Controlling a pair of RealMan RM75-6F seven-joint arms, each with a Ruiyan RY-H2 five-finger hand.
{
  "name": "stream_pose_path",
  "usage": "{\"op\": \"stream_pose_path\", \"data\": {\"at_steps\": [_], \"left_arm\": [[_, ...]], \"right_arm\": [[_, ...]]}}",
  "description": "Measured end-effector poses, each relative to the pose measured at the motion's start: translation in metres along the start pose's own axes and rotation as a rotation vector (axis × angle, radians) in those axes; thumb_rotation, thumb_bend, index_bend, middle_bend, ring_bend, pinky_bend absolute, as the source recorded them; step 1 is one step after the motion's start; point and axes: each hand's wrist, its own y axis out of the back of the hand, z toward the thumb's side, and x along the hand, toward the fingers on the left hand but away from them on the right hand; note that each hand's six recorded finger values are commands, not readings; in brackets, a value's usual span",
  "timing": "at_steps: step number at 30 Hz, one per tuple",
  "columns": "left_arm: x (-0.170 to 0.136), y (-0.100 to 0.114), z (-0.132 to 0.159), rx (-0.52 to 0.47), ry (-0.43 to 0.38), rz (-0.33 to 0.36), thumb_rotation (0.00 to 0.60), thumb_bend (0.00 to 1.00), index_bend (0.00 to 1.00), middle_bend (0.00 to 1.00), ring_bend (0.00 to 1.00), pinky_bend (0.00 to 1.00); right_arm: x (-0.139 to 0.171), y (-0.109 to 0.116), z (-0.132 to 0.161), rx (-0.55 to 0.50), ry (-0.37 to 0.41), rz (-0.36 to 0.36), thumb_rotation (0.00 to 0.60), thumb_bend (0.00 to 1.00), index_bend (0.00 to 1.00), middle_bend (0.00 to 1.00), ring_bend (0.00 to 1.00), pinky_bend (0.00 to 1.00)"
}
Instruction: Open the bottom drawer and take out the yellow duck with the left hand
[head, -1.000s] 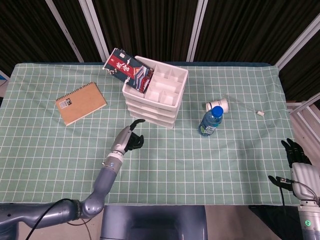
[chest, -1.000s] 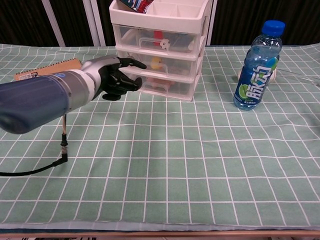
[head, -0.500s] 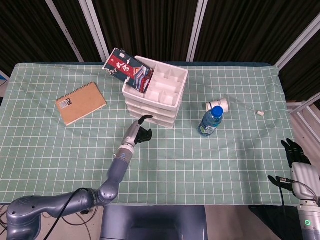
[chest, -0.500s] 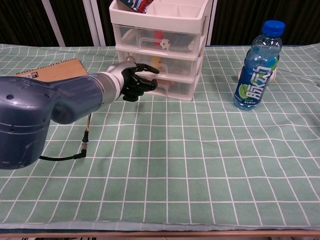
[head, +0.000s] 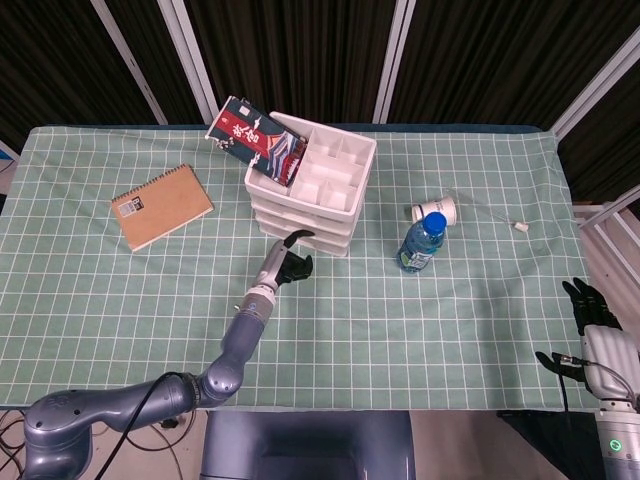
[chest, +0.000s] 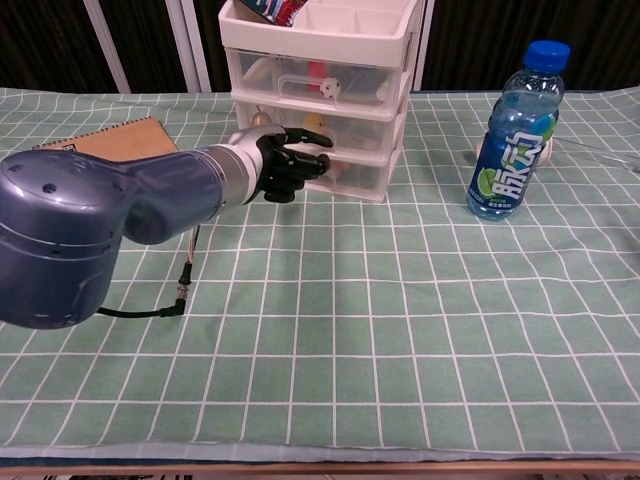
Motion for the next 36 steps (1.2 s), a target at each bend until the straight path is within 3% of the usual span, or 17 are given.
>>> {"op": "stream_pose_path", "data": {"at_steps": [10, 24, 36], "left_arm": [[0.003, 0.001, -0.004, -0.03, -0.005, 0.02, 0.6, 0.6, 0.22, 1.0, 1.0, 1.0], [0.007, -0.01, -0.006, -0.044, -0.022, -0.023, 0.6, 0.6, 0.29, 1.0, 1.0, 1.0], [-0.001, 0.0, -0.013, -0.048, -0.022, -0.02, 0.6, 0.6, 0.31, 1.0, 1.0, 1.0]], "right_arm": [[0.0, 0.0, 0.0, -0.005, -0.004, 0.002, 0.6, 0.05, 0.0, 0.0, 0.0, 0.23], [0.0, 0.0, 0.001, -0.002, 0.001, 0.001, 0.6, 0.05, 0.0, 0.0, 0.0, 0.23], [0.001, 0.0, 0.001, -0.003, 0.0, 0.001, 0.6, 0.05, 0.0, 0.0, 0.0, 0.23]]}}
